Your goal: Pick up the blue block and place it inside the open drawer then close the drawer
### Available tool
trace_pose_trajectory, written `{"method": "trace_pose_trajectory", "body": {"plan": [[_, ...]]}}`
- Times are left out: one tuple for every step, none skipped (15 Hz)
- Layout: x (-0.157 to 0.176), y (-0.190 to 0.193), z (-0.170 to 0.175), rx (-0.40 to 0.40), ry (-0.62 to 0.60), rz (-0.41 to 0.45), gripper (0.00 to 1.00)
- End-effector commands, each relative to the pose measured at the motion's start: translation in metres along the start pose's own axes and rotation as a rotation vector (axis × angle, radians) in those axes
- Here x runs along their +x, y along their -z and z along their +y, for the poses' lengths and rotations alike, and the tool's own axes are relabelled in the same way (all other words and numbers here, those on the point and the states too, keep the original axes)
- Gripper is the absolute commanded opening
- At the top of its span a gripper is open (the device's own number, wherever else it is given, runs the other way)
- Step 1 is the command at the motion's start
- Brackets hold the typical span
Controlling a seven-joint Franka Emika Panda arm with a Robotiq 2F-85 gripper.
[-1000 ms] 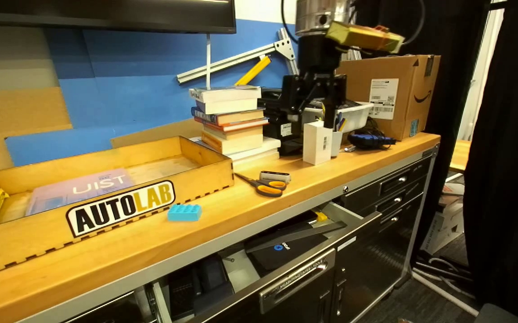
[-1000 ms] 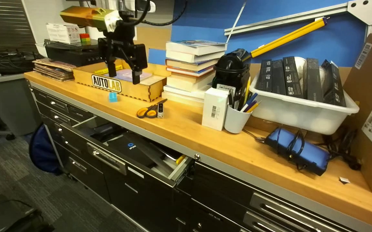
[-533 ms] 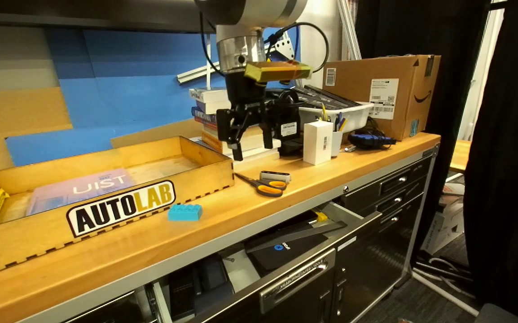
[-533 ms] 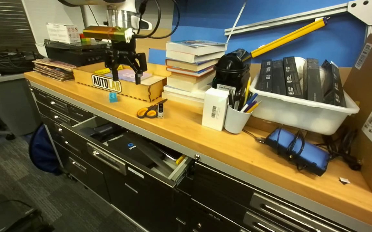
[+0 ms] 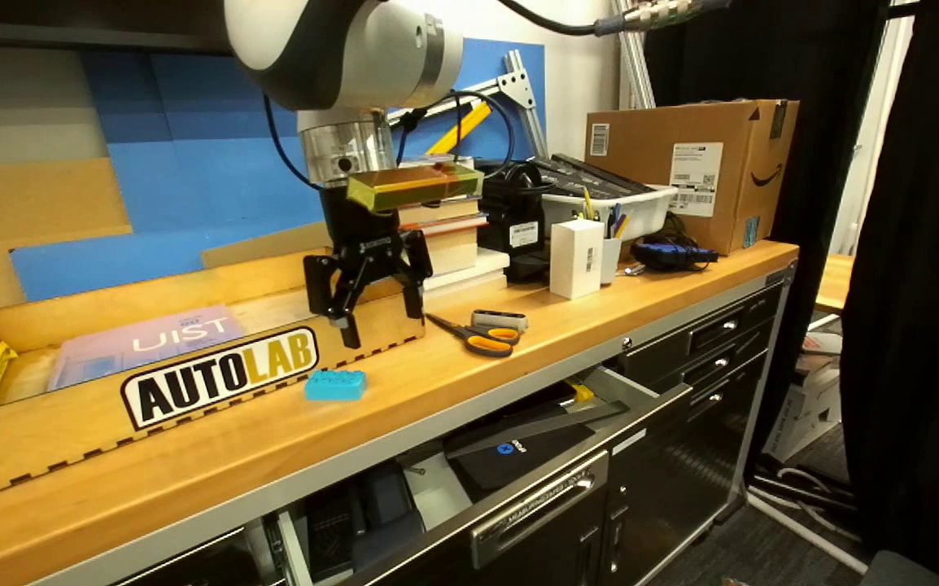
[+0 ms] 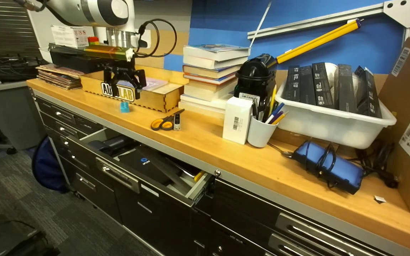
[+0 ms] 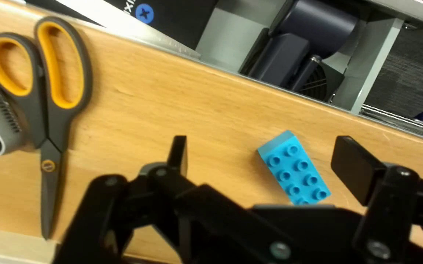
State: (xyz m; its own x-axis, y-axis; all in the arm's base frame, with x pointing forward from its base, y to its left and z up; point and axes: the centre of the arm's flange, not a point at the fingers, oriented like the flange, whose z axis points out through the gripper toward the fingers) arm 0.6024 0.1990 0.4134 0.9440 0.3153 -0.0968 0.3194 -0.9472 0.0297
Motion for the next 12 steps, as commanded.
{"method": "trace_pose_trajectory", "body": {"plan": [[0.023, 0.000, -0.028, -0.064, 0.003, 0.097, 1.00], [0.027, -0.003, -0.034, -0.075, 0.012, 0.108, 1.00], [0.030, -0.007, -0.038, -0.087, 0.017, 0.131, 1.00], [0.033, -0.010, -0.041, -0.098, 0.021, 0.151, 1.00], [0.036, -0.014, -0.042, -0.110, 0.023, 0.167, 1.00], [0.039, -0.018, -0.042, -0.117, 0.025, 0.172, 1.00], [0.041, -0.022, -0.041, -0.110, 0.028, 0.158, 1.00], [0.041, -0.025, -0.040, -0.102, 0.034, 0.139, 1.00], [0.040, -0.027, -0.040, -0.081, 0.045, 0.110, 1.00], [0.039, -0.028, -0.039, -0.075, 0.049, 0.095, 1.00], [0.037, -0.029, -0.038, -0.060, 0.058, 0.074, 1.00], [0.036, -0.029, -0.038, -0.053, 0.059, 0.070, 1.00]]}}
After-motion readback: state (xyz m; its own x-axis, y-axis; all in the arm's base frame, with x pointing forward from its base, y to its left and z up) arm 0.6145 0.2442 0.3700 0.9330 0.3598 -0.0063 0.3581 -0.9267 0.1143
